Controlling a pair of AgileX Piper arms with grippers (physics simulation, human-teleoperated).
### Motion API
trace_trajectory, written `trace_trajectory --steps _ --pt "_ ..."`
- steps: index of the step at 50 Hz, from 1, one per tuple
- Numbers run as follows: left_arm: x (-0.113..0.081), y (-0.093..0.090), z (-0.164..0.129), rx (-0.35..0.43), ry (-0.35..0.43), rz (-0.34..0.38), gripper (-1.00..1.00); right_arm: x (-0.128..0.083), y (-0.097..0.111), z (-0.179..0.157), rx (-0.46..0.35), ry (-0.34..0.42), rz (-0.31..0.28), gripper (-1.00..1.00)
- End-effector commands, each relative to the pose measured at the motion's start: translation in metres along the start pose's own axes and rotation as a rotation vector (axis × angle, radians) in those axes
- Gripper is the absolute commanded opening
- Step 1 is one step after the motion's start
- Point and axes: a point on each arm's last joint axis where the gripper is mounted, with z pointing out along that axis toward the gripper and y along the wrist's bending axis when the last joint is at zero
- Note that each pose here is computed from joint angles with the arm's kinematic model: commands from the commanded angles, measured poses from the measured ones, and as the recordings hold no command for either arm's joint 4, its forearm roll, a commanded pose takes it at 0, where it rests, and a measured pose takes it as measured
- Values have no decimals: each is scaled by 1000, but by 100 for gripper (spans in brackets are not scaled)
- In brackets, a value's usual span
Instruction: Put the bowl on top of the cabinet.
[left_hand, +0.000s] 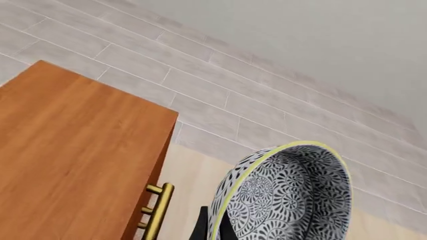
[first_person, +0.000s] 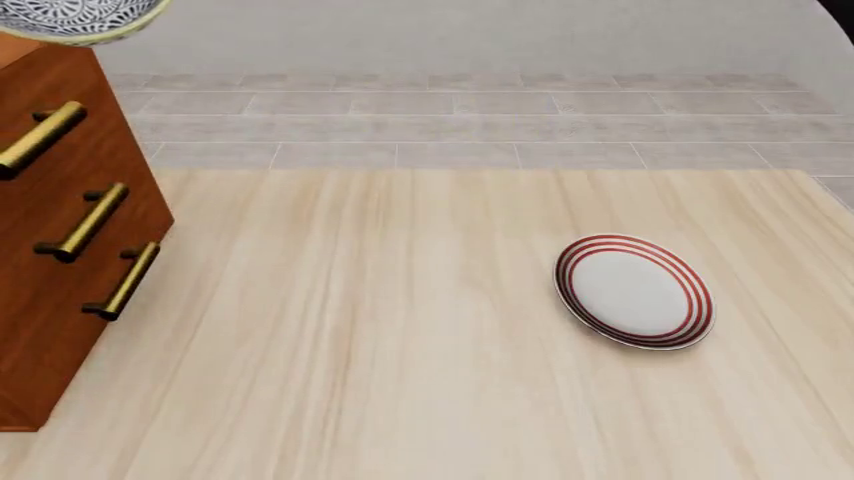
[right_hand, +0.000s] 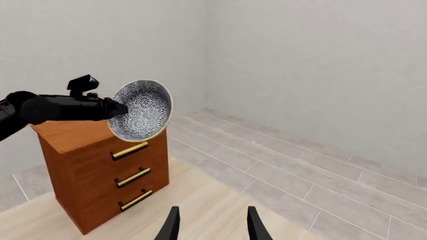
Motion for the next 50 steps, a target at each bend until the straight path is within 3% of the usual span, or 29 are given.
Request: trace_trajectory --steps 1,50 --pt "-6 10 -10 -39 -23 -10 -100 0 0 0 1 1 0 100" --pt "-10 52 -26 -218 -82 -60 -100 2 0 2 4 6 -5 100"
